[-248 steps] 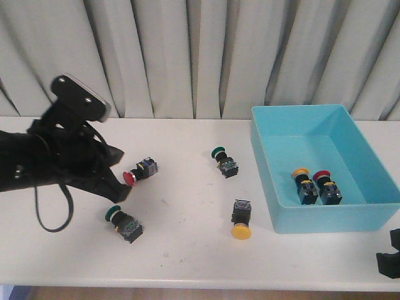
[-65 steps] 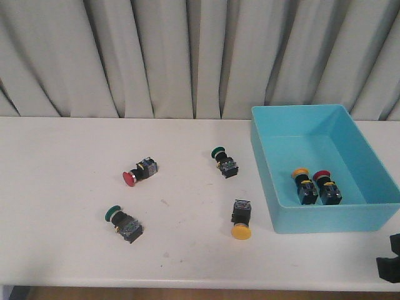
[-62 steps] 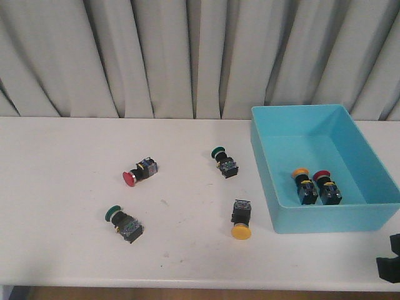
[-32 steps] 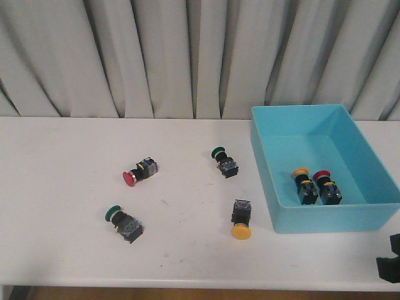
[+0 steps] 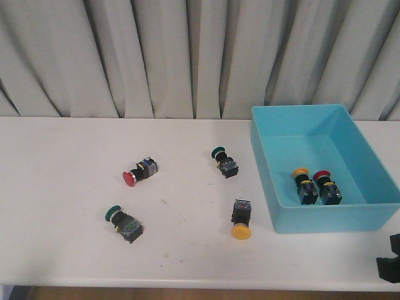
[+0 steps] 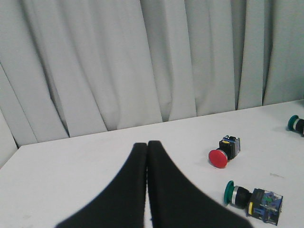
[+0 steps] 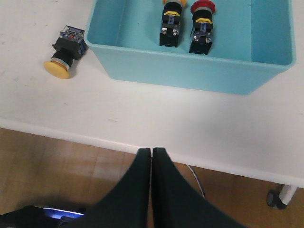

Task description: Pick red and yellow buttons and place in box

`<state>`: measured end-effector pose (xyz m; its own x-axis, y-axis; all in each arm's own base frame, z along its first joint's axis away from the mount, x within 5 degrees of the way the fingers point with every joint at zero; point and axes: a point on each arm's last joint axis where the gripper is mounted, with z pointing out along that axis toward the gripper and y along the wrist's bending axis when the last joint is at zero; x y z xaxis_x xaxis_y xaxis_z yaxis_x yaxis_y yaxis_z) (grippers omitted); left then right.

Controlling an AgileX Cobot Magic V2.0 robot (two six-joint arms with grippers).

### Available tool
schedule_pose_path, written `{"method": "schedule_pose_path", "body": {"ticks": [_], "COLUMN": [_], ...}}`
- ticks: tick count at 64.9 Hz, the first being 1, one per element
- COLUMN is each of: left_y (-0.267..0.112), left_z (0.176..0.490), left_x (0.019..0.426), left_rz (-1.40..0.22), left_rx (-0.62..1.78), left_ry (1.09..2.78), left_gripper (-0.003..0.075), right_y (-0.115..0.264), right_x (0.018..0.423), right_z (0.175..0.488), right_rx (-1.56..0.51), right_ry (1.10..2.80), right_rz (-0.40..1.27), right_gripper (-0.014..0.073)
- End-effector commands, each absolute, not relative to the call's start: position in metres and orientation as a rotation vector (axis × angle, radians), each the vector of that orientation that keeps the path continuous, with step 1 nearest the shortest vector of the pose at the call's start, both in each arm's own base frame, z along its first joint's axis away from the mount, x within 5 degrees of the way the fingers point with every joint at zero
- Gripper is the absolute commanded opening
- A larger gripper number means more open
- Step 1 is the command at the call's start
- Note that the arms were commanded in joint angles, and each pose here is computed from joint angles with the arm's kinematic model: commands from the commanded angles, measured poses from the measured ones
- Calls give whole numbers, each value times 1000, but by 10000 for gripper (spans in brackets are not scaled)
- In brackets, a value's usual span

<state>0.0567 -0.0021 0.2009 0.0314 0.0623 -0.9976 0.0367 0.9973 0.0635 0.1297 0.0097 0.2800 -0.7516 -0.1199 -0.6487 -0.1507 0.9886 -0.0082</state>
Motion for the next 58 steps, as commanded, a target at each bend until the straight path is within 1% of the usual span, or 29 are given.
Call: {"method": "schedule_pose_path", "body": {"ticks": [1,4,7,16,26,32,39,45,50,58], "left_y": [-2,-2,-2,-2,-2,-2,-2,-2,-2,-2], "left_z": [192,192,192,192,192,192,192,192,192,192], "left_x": [57,57,57,57,57,57,57,57,57,57], "left_rz": [6,6,6,6,6,6,6,6,6,6], "left_rx": [68,68,68,68,68,68,68,68,68,68], "left_ry": [1502,1502,1502,1502,1502,1502,1502,1502,1502,1502], "left_gripper": [-7,-7,-7,-7,-7,-7,-7,-7,-7,-7], "right_y": [9,9,6,4,2,2,1,1,1,1], "right_x": [134,131,127,107,77,65,57,55,56,56], "right_z": [292,293,297,293,265,242,219,204,198,198], "right_rx": [-179,-183,-201,-197,-184,-164,-143,-132,-133,-133], "right_ry": [2353,2337,2278,1995,1709,1601,1530,1512,1535,1538], "right_rz": [48,42,-8,-72,-120,-126,-121,-114,-112,-112], "right_gripper": [-6,-6,-5,-4,-3,-4,-3,-3,-3,-3]}}
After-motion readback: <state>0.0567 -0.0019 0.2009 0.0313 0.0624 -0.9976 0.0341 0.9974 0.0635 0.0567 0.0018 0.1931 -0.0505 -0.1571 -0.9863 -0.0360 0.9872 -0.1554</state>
